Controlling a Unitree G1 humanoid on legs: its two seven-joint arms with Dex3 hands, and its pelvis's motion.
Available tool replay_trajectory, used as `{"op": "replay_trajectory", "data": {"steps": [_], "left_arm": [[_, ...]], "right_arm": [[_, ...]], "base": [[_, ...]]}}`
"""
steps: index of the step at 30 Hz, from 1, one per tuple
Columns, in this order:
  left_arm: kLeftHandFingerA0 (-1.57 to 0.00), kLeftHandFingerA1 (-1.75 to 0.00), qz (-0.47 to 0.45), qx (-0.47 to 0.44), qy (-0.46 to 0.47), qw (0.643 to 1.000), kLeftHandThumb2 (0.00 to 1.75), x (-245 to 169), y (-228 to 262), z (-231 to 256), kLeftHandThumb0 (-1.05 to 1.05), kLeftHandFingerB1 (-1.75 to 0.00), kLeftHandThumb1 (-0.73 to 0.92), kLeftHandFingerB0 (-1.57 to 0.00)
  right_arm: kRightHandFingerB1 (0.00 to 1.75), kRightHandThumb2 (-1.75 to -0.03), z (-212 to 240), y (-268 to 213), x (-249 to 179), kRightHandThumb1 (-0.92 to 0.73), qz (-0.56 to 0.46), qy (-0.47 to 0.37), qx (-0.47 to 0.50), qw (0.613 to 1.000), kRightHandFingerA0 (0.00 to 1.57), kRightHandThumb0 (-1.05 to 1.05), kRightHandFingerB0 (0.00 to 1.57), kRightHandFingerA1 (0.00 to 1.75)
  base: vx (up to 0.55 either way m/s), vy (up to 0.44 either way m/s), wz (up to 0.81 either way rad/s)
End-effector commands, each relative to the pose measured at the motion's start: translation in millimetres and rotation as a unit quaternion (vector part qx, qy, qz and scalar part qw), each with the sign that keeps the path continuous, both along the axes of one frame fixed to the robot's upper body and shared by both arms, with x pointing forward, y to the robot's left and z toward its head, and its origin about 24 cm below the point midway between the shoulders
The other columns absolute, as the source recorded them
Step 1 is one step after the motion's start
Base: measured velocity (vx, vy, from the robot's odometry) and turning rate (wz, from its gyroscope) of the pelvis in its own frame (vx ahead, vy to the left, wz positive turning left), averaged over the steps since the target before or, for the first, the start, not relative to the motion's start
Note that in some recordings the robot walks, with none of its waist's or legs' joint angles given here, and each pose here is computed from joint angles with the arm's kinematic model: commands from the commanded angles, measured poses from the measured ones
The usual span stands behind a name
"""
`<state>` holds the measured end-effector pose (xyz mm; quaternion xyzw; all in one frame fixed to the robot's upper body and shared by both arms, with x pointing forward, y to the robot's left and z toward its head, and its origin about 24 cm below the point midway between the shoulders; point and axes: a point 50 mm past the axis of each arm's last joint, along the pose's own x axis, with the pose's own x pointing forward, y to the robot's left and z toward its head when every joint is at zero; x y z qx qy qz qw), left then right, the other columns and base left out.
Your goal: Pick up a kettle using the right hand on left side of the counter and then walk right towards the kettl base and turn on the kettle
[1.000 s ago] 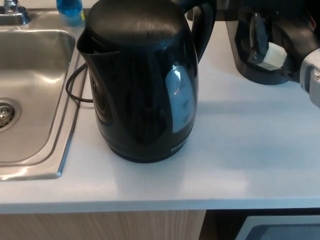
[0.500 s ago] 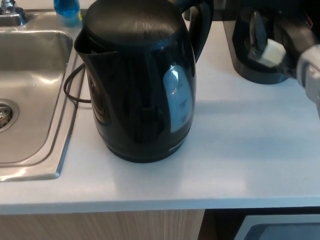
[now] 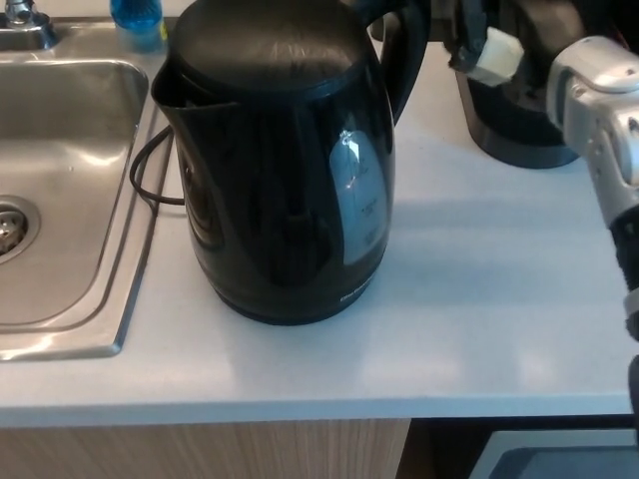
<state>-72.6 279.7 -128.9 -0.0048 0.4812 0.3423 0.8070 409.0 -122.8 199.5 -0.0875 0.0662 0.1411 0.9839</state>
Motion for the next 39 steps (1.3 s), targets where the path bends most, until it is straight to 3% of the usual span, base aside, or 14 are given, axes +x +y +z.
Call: {"op": "replay_trajectory", "data": {"steps": [1,16,17,18,20,21,24,25,26,27,28,34,36,39], "left_arm": [[-0.91,-0.99,-0.023,0.029,-0.023,0.999,1.17,1.5,5.7,6.6,0.23,-0.89,0.54,-0.78],[-0.93,-1.00,-0.023,0.032,-0.020,0.999,1.15,1.7,7.7,6.5,0.23,-0.89,0.54,-0.79],[-0.84,-1.09,-0.024,0.027,-0.024,0.999,1.17,2.9,6.2,5.9,0.23,-0.93,0.55,-0.75],[-0.90,-1.00,-0.023,0.025,-0.025,0.999,1.18,3.5,5.3,5.6,0.26,-0.90,0.55,-0.79],[-0.90,-1.00,-0.020,0.024,-0.026,0.999,1.18,3.6,5.0,5.2,0.28,-0.90,0.55,-0.79],[-0.90,-0.99,-0.021,0.024,-0.026,0.999,1.17,3.9,5.0,5.1,0.25,-0.89,0.55,-0.78],[-0.90,-0.99,-0.022,0.025,-0.025,0.999,1.17,4.5,5.0,5.0,0.25,-0.89,0.55,-0.78],[-0.84,-1.07,-0.022,0.024,-0.026,0.999,1.13,6.0,5.7,4.8,0.24,-0.92,0.59,-0.75],[-0.84,-1.07,-0.021,0.023,-0.027,0.999,1.13,8.3,6.8,4.6,0.24,-0.92,0.59,-0.75],[-0.92,-1.00,-0.020,0.022,-0.027,0.999,1.16,8.6,7.2,4.2,0.25,-0.90,0.54,-0.79],[-0.93,-1.01,-0.018,0.020,-0.028,0.999,1.16,9.2,8.0,3.7,0.25,-0.92,0.54,-0.82],[-0.94,-1.01,-0.017,0.015,-0.024,0.999,1.13,8.9,9.0,2.5,0.23,-0.92,0.53,-0.82],[-0.89,-1.09,-0.017,0.017,-0.028,0.999,1.09,9.4,8.0,3.0,0.20,-0.96,0.57,-0.80],[-0.87,-1.04,-0.017,0.018,-0.026,0.999,1.05,9.2,6.6,2.5,0.16,-0.93,0.58,-0.79]], "right_arm": [[0.19,-1.27,4.3,5.7,1.9,-0.79,-0.001,-0.025,0.024,0.999,0.03,-1.02,0.11,0.30],[0.27,-1.27,-12.4,15.6,-2.0,-0.81,0.004,-0.019,0.041,0.999,0.01,-0.99,0.04,0.32],[0.35,-0.83,-10.7,18.5,-2.8,-0.92,0.006,-0.026,0.039,0.999,0.00,-1.02,0.09,0.45],[0.36,-0.82,-10.0,20.1,-3.2,-0.92,0.008,-0.030,0.038,0.999,0.01,-1.03,0.10,0.46],[0.44,-1.23,-10.8,21.8,-4.3,-0.80,0.012,-0.035,0.045,0.998,0.03,-1.01,0.09,0.44],[0.41,-0.81,-10.5,22.1,-4.7,-0.92,0.013,-0.037,0.047,0.998,0.02,-1.05,0.17,0.49],[0.41,-0.81,-10.0,22.5,-5.4,-0.92,0.012,-0.041,0.050,0.998,0.02,-1.05,0.17,0.49],[0.63,-1.24,-8.7,24.7,-7.8,-0.76,0.000,-0.052,0.076,0.996,0.37,-0.87,0.19,0.75],[0.63,-1.24,-6.9,26.8,-11.6,-0.76,-0.020,-0.065,0.116,0.991,0.37,-0.87,0.19,0.75],[0.81,-0.77,-6.7,27.2,-12.3,-0.92,-0.023,-0.065,0.123,0.990,0.32,-0.96,0.25,0.84],[0.67,-1.23,-6.0,28.2,-14.2,-0.72,-0.028,-0.062,0.148,0.987,0.40,-0.85,0.14,0.81],[0.64,-1.22,-4.3,28.1,-19.3,-0.72,-0.027,-0.055,0.195,0.979,0.43,-0.84,0.16,0.83],[0.73,-0.77,-3.2,29.4,-21.5,-0.92,-0.022,-0.054,0.217,0.975,0.35,-0.94,0.30,0.93],[0.71,-0.76,-3.2,29.8,-25.4,-0.92,-0.012,-0.055,0.230,0.971,0.36,-0.94,0.31,0.93]], "base": [[0.00,0.000,0.00],[0.00,0.000,0.00],[0.00,0.000,0.00],[0.00,0.000,0.00],[0.00,0.000,0.00],[0.00,0.000,0.00],[0.00,0.000,0.00],[0.00,0.000,0.00],[0.00,0.000,0.00],[0.00,0.000,0.00],[0.00,0.000,0.00],[0.00,0.000,0.00],[0.00,0.000,0.00],[0.00,0.000,0.00]]}}
